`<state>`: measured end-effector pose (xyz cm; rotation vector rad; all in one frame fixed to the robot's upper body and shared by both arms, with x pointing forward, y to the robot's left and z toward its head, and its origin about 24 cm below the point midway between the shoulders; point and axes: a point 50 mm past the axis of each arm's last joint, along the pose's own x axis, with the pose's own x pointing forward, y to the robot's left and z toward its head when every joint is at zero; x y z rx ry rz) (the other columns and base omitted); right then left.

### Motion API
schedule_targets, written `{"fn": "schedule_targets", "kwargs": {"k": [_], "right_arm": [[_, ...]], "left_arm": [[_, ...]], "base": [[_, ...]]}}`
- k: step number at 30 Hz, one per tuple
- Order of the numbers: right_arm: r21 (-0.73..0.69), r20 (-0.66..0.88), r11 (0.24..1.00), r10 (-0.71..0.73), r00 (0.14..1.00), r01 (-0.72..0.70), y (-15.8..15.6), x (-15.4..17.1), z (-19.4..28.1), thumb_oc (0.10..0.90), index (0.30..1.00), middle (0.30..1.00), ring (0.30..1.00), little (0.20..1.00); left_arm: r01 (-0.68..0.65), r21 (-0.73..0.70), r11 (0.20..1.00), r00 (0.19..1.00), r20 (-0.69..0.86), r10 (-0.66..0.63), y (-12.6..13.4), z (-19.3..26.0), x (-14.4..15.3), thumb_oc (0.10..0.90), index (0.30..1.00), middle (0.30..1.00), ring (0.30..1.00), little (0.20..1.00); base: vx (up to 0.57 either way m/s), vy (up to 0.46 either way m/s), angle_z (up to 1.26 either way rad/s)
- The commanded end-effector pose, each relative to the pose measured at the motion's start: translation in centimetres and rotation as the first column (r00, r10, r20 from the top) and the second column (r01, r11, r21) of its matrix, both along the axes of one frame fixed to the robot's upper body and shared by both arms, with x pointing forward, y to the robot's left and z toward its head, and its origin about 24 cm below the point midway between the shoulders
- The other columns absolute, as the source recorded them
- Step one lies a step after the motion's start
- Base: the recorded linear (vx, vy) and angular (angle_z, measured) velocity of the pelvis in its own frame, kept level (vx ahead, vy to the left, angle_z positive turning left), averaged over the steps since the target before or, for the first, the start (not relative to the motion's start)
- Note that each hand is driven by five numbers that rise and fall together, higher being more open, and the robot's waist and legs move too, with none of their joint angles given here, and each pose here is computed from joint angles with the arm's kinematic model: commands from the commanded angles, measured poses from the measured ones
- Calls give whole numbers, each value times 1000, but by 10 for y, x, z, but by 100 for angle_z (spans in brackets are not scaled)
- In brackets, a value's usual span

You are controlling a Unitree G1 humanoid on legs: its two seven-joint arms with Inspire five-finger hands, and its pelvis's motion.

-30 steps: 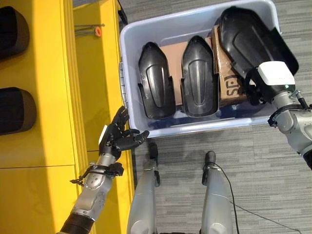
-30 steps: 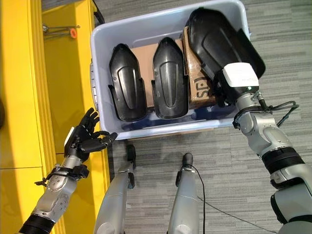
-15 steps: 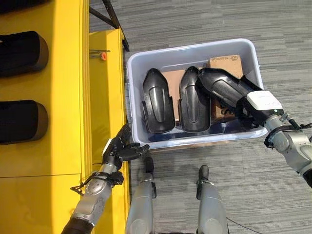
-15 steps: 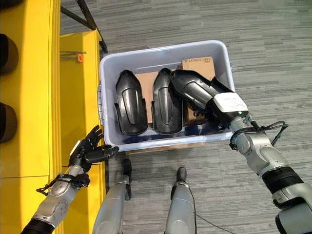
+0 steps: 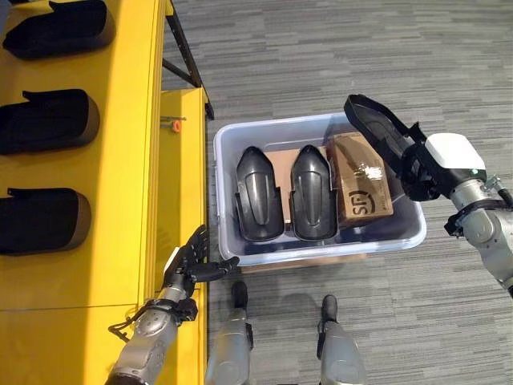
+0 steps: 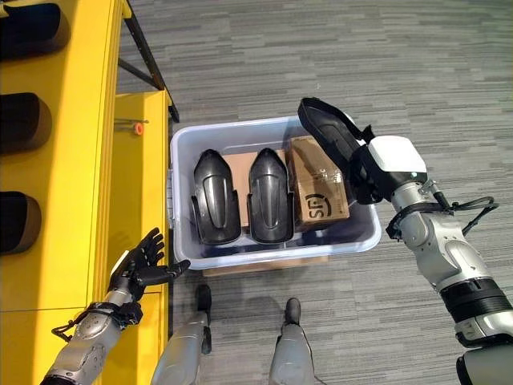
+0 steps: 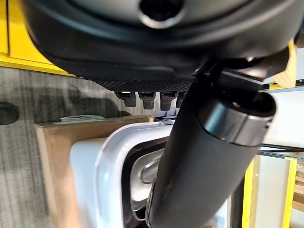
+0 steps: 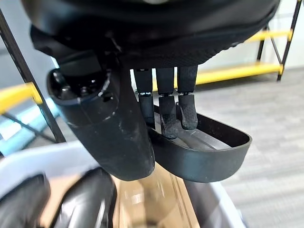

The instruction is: Move parts from the plastic box to the shelf.

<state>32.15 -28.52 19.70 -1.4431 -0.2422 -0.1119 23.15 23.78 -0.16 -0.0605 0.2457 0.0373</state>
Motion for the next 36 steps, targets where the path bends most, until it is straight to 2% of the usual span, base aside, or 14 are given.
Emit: {"fn": "schedule_targets", "kwargs": {"k": [1, 14, 24, 32, 36], "right_arm": [[20, 216, 1000, 18, 976, -23, 0, -5, 43, 400, 300, 300, 300, 300], [83, 274, 992, 73, 959, -100, 17, -4, 49, 400, 300, 300, 300, 300], [112, 314, 976, 142, 939, -185, 44, 12, 64, 400, 300, 300, 300, 300], [85, 449, 945, 248, 858, -317, 74, 15, 113, 400, 300, 300, 300, 300], [61, 478, 945, 255, 840, -322, 74, 12, 129, 400, 300, 300, 300, 300]], "left_arm": [[24, 17, 1000, 999, 33, -25, -3, -1, -7, 900, 1000, 1000, 1000, 1000], [-7, -2, 1000, 1000, 1, 7, -7, -10, -12, 900, 1000, 1000, 1000, 1000], [-45, -12, 999, 999, -10, 45, -7, -12, -13, 900, 1000, 1000, 1000, 1000], [-152, -32, 988, 988, -29, 151, 8, -17, -22, 900, 1000, 1000, 1000, 1000], [-140, -22, 990, 990, -8, 140, 10, -13, -17, 900, 1000, 1000, 1000, 1000]], "base": [[36, 2, -7], [15, -4, -1], [0, -63, 0], [-150, -204, 11], [-203, -148, 95]]}}
